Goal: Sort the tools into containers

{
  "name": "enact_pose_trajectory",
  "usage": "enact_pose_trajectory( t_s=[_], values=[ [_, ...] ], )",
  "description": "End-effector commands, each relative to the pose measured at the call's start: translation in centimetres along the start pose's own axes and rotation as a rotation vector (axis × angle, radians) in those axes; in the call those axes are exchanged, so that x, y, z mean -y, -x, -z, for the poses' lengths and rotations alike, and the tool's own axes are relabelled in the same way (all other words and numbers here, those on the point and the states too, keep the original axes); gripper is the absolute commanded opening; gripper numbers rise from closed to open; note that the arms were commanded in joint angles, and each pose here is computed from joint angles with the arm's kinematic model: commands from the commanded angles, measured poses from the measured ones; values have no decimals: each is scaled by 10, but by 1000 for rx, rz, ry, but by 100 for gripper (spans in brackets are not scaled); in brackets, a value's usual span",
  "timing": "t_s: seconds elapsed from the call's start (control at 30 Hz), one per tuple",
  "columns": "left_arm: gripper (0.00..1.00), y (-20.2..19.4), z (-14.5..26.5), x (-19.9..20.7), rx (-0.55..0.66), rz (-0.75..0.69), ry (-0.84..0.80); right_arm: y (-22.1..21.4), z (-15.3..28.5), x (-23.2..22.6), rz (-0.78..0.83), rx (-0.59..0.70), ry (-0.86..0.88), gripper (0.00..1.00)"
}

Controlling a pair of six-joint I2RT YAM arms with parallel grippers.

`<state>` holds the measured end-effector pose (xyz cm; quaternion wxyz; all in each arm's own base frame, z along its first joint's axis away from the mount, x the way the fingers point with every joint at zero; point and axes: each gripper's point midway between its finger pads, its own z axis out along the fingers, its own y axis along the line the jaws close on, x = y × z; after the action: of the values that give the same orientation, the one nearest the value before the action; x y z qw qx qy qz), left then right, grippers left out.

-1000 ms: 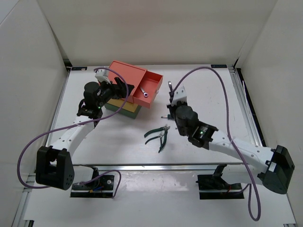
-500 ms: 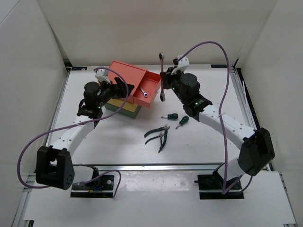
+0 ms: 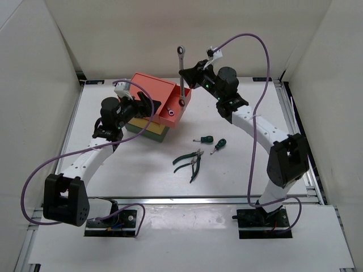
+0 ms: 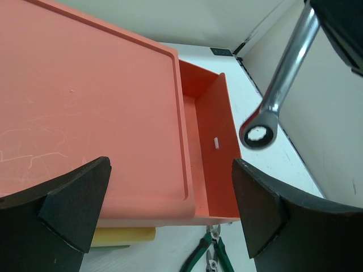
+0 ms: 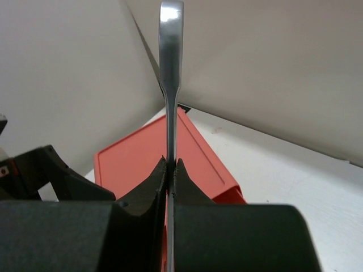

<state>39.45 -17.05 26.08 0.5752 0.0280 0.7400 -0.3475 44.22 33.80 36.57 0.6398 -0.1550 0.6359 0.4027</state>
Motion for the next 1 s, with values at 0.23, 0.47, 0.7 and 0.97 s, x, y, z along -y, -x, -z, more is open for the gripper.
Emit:
enact_pose_trajectory(
  t_s=[0.23, 0.47, 0.7, 0.97],
  values=[
    [99, -33, -1, -21, -123, 64, 59, 66, -10, -9, -149, 178, 196, 0],
    [99, -33, 0, -24, -124, 67, 70, 42, -20, -6, -246, 117, 245, 0],
    [99, -30, 1, -24, -117, 64, 71, 8, -19, 3, -327, 30, 214, 0],
    [99, -30, 1, -23, -118, 64, 68, -11, -12, -4, -336, -35, 223, 0]
  ],
)
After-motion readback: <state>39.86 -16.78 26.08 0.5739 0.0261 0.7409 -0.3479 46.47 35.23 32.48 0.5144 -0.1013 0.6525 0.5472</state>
